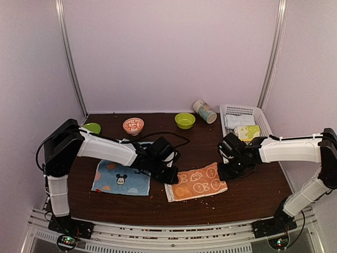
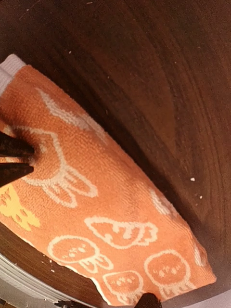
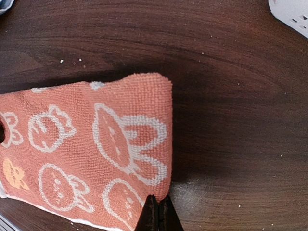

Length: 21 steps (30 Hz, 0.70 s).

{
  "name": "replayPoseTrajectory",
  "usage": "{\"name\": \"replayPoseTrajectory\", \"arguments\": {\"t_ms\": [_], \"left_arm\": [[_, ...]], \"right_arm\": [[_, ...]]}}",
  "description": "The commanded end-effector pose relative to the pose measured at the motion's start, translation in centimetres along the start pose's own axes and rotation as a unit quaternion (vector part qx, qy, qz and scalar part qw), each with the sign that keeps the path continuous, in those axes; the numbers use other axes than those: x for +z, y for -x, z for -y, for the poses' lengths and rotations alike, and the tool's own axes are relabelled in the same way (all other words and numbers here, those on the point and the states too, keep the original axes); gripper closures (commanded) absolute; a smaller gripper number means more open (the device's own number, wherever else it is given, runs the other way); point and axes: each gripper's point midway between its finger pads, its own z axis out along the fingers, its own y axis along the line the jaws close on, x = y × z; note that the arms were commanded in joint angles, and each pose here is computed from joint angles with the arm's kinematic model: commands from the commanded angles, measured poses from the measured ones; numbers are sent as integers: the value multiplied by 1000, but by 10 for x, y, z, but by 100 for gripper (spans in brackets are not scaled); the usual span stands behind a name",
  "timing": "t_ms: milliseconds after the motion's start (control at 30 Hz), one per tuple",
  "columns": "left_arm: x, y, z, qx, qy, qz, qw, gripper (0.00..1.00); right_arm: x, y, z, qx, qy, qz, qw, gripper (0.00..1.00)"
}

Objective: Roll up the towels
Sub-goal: Roll the towel from the center of the board.

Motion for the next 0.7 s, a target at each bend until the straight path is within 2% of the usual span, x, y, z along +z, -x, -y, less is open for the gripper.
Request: {"name": "replayPoseTrajectory", "arguments": {"t_ms": [0,233,667], "left_arm": [[5,2,-5,-2,4,8,1000,96],[9,-4,-11,-5,13,-1,1000,100],[13,-9,-15,-10,15,-7,1000,100]], "right_arm": [[-10,17,-11,11,9,30,999,100],[-15,25,-30,11,30,39,999,100],[-6,19,-67,11,79,28,996,100]]}}
